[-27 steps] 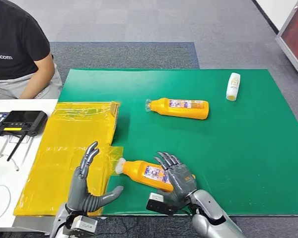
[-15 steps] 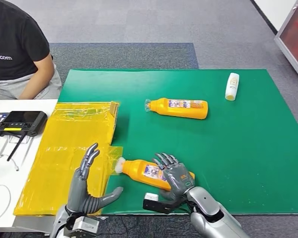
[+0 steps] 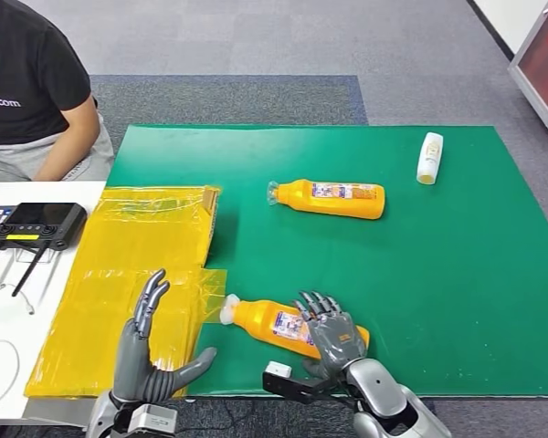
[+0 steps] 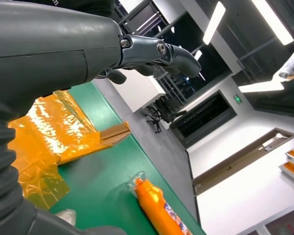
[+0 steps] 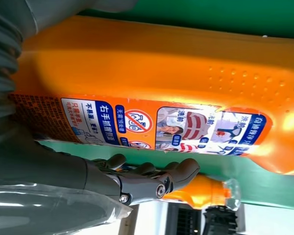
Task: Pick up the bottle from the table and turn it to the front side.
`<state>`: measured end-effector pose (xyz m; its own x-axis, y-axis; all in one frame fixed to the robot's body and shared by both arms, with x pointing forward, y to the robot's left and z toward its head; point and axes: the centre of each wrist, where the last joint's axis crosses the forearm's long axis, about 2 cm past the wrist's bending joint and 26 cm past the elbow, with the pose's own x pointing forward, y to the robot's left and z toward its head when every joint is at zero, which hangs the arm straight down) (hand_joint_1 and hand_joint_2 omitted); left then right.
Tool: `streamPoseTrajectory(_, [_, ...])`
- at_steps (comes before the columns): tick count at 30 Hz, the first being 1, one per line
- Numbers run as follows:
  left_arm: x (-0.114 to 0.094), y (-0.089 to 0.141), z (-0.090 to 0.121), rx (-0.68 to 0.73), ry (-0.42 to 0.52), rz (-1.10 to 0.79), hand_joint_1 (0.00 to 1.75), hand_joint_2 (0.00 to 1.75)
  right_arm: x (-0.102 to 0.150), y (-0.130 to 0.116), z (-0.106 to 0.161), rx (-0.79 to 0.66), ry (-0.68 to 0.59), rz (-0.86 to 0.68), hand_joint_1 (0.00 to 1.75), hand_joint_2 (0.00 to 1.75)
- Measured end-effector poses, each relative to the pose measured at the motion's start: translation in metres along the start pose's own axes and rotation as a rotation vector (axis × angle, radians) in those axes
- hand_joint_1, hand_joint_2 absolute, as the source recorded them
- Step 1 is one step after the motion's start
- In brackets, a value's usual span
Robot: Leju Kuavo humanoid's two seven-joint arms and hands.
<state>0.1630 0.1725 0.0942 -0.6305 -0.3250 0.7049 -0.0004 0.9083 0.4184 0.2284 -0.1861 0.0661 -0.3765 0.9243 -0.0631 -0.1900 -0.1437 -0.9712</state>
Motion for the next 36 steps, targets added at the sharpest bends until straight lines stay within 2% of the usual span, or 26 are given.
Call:
streamPoseTrajectory(8, [0.002, 0.0, 0.001, 0.004, 0.014, -0.005, 0.0, 1.75, -0.001, 0.003, 0.011, -0.023, 0.057, -0.006, 0.0, 1.75])
streamPoseTrajectory(17, [0.003, -0.001, 0.0, -0.008, 0.015, 0.008, 0.0, 1.75, -0.001, -0.003, 0.017, -0.151, 0.055, -0.069, 0.0, 1.75])
streamPoseTrajectory(26, [0.004, -0.001, 0.0, -0.011, 0.015, 0.01, 0.0, 1.75, -0.004, -0.007, 0.022, -0.193, 0.073, -0.083, 0.0, 1.75])
streamPoseTrajectory(36, [0.004, -0.002, -0.001, -0.008, 0.021, 0.018, 0.0, 1.75, -0.009, -0.002, 0.025, -0.076, 0.135, -0.09, 0.0, 1.75])
